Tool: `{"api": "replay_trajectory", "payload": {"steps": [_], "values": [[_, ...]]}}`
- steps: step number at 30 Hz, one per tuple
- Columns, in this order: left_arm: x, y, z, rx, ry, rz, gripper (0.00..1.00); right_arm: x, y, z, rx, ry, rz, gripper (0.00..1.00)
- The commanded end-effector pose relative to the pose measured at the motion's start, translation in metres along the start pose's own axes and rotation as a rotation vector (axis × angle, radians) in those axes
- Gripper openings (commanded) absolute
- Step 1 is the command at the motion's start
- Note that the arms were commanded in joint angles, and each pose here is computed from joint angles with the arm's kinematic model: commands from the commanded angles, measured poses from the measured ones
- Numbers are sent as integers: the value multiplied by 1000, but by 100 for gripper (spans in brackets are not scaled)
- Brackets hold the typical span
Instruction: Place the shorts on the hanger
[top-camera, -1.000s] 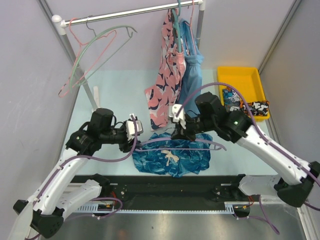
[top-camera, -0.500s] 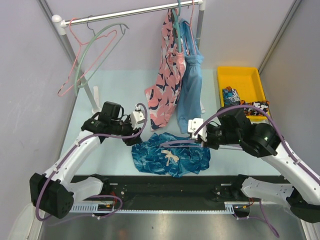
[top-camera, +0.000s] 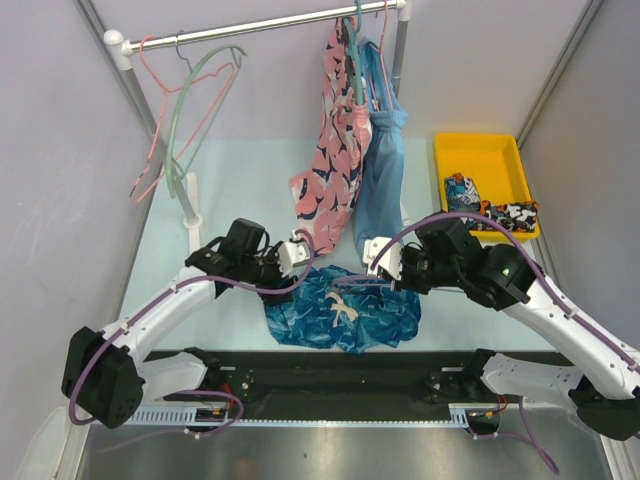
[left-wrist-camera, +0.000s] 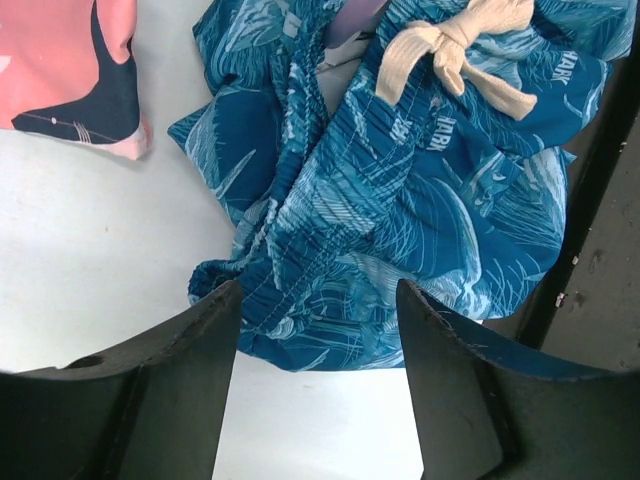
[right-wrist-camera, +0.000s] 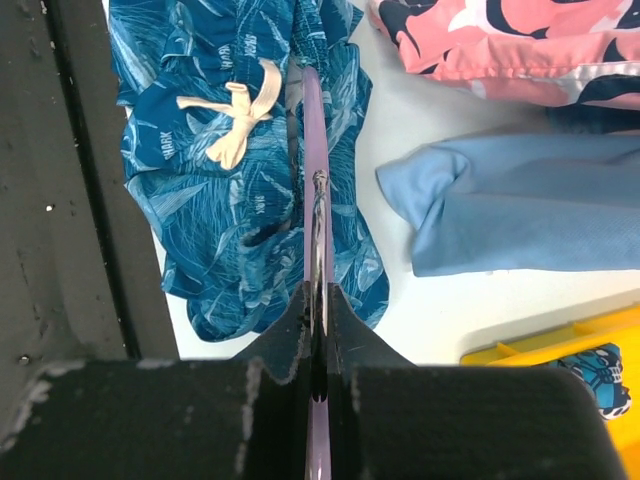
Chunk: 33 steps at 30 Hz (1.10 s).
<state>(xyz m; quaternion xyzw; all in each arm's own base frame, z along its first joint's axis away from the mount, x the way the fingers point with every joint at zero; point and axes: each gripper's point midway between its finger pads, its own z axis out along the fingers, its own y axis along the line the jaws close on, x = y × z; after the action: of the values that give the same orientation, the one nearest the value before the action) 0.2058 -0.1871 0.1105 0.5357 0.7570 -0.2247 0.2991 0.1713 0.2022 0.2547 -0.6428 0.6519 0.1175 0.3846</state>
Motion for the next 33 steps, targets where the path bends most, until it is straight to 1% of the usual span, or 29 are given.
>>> {"api": "replay_trajectory", "payload": {"steps": [1, 2, 5, 6, 8, 9, 12, 15, 16, 18, 22, 26, 30, 33], "values": [[-22, 5, -2, -28, -80, 26, 69, -14, -10, -7, 54, -59, -23, 0], [-25, 4, -3, -20, -92, 37, 69, -14, -8, -8, 45, -65, -21, 0], [-39, -14, -7, 88, -147, 119, 69, -15, 0, -8, 4, -74, -17, 0], [-41, -24, -9, 140, -164, 172, 69, -15, 1, -7, 1, -73, -13, 0], [-42, -35, -11, 186, -179, 232, 69, -13, 0, -7, 6, -64, -6, 0], [-43, -40, -10, 207, -185, 305, 69, -12, -1, -6, 11, -58, -2, 0], [-40, -49, -7, 233, -174, 411, 67, -12, -5, -5, 27, -56, 9, 0], [-31, -49, 0, 245, -131, 473, 64, -14, -6, -7, 33, -67, 16, 0], [-29, -49, 1, 247, -119, 481, 62, -14, -6, -6, 33, -67, 23, 0], [-24, -52, 4, 263, -99, 497, 61, -15, -5, -8, 30, -75, 27, 0], [-28, -49, 3, 237, -121, 520, 68, -16, 0, -10, 8, -90, 30, 0], [-35, -42, 4, 197, -138, 550, 72, -16, 5, -10, -17, -95, 33, 0], [-29, -38, 9, 191, -116, 576, 72, -18, 5, -10, -19, -102, 32, 0], [-22, -34, 16, 197, -87, 568, 72, -18, 6, -11, -19, -104, 32, 0]]}}
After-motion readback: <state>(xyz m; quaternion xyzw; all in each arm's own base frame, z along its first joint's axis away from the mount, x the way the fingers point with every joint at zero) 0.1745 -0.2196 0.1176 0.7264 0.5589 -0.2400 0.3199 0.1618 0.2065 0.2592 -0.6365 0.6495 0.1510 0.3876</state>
